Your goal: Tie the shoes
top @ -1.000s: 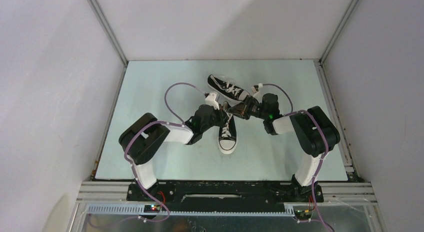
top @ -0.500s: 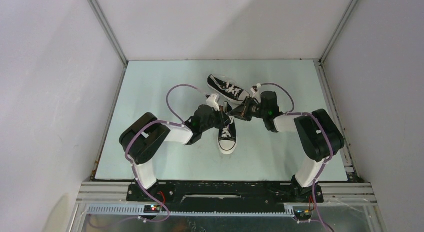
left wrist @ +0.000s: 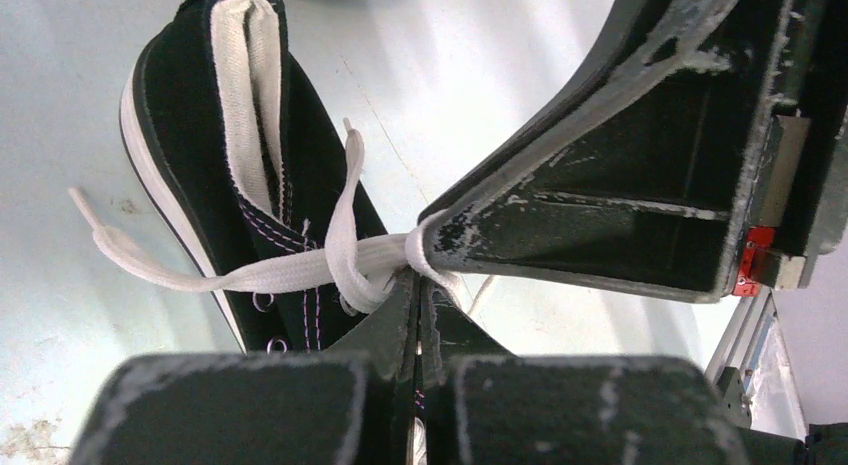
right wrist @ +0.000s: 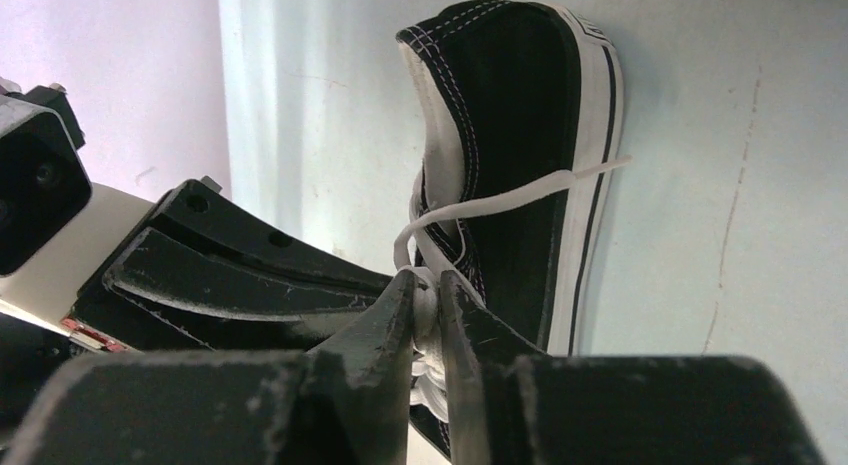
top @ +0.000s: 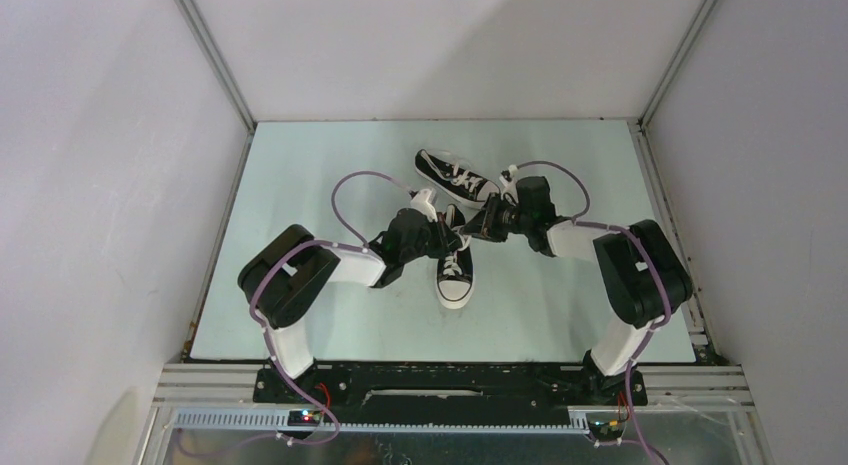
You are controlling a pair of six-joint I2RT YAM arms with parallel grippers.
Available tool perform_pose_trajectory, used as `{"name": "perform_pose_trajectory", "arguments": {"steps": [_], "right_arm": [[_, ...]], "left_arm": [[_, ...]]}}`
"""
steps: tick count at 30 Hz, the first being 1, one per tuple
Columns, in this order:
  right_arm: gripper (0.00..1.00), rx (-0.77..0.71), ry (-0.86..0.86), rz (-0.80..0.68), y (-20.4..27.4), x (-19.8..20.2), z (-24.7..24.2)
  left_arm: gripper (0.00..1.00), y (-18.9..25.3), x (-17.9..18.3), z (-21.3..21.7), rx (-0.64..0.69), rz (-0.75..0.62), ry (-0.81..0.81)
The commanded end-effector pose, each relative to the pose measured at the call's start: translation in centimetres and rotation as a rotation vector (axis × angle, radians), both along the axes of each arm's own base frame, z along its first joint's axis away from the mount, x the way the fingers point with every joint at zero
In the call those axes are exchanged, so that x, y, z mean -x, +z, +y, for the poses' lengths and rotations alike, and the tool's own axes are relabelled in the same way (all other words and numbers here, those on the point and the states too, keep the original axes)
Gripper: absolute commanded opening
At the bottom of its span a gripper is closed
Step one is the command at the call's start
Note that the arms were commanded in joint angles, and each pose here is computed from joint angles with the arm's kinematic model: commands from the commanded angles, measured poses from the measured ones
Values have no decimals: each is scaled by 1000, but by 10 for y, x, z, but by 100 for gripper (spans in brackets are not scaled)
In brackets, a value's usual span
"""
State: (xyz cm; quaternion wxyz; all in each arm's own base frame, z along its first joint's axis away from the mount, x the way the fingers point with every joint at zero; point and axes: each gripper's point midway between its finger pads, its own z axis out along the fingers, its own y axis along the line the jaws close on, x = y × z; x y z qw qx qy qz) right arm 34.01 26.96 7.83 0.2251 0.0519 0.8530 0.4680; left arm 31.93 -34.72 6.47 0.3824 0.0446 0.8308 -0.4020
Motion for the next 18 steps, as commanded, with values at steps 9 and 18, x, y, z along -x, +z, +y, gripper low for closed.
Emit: {"name": "perform_pose_trajectory", "arguments": {"steps": [9, 18], "right_arm": [[30, 125, -1, -145, 35, -10, -8], [31, 187, -6, -159, 36, -10, -10]], "left_arm": [[0, 7, -7, 8, -14, 5, 47], [0, 10, -8, 8, -10, 5, 44]]}}
